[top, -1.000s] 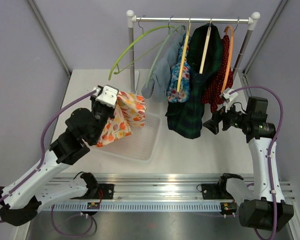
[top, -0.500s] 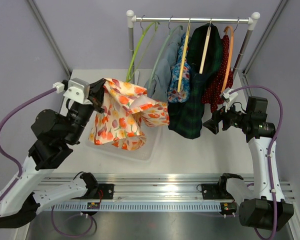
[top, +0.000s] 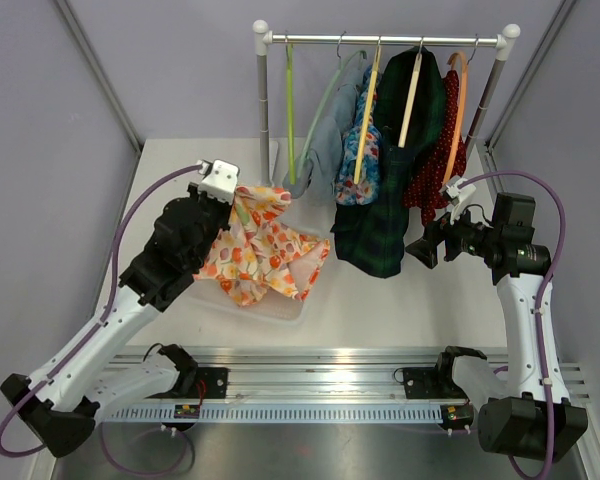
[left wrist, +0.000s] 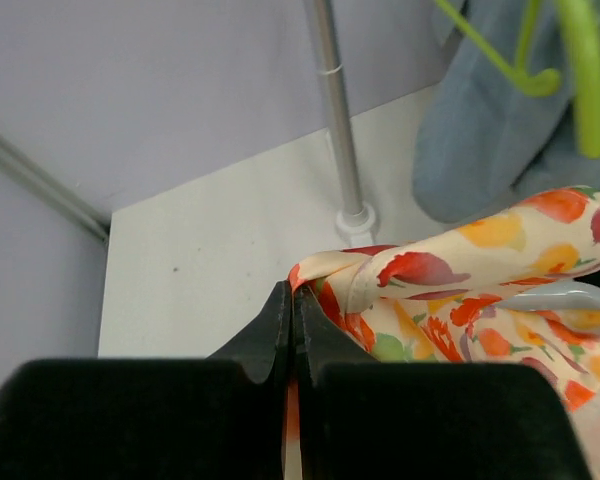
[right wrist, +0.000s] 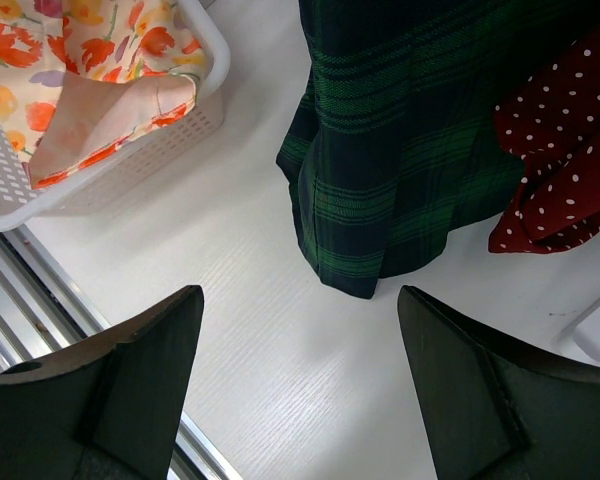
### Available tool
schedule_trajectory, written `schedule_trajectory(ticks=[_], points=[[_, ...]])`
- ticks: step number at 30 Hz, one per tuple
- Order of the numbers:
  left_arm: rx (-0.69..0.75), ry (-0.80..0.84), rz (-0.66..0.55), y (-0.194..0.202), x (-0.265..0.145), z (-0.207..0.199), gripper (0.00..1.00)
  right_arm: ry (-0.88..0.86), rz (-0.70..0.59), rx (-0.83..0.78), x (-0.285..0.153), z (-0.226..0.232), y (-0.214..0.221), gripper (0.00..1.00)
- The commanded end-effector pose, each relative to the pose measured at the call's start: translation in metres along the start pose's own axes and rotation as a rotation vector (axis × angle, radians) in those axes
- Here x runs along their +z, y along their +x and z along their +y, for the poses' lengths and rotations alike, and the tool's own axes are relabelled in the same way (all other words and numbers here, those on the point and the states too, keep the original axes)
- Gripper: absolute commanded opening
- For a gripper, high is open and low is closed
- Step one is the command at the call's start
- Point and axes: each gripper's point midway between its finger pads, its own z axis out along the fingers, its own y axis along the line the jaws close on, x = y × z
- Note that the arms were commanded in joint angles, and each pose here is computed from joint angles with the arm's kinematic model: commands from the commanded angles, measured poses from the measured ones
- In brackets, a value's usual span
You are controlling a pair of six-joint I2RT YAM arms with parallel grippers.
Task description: Remove the skirt from the hanger
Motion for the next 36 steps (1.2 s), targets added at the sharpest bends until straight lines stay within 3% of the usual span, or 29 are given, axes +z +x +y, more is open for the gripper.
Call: schedule_trajectory(ticks=[1,3,10,14,15,18,20,25,30,34,36], points=[[-0.053,-0.103,0.020,0.007,0.011,0.024,0.00,0.005,-0.023,-0.015,-0.001,-0.002,-0.006,0.87],[-0.064,-0.108,0.056,0.017,0.015,0.029,0.00,0.004,-0.024,-0.019,-0.001,-0.002,-0.006,0.87],[-0.089,0.209,0.112,0.040,0.007,-0.028,0.01,-0.019,-0.036,-0.048,-0.004,0.005,-0.008,0.87],[-0.090,0.269,0.135,0.056,-0.009,-0.037,0.32,-0.056,-0.054,-0.080,-0.014,0.017,-0.025,0.87],[-0.084,0.276,0.144,0.062,-0.012,-0.039,0.54,-0.087,-0.043,-0.081,-0.018,0.025,-0.025,0.87],[-0.077,0.305,0.158,0.073,-0.021,-0.043,0.84,-0.141,-0.048,-0.096,-0.033,0.040,-0.048,0.88],[-0.077,0.303,0.163,0.080,-0.022,-0.044,0.99,-0.187,-0.082,-0.113,-0.044,0.051,-0.077,0.88],[-0.129,0.287,0.029,0.049,-0.037,-0.034,0.99,-0.289,-0.110,-0.032,-0.049,0.074,-0.122,0.88],[-0.167,0.338,-0.134,0.025,-0.060,-0.036,0.99,-0.299,-0.093,-0.128,-0.018,0.117,-0.170,0.86],[-0.201,0.214,-0.120,0.051,-0.057,-0.021,0.99,-0.282,-0.065,-0.116,0.024,0.121,-0.215,0.84],[-0.191,0.177,-0.095,0.058,-0.057,-0.015,0.99,-0.186,-0.087,-0.120,0.042,0.114,-0.234,0.86]])
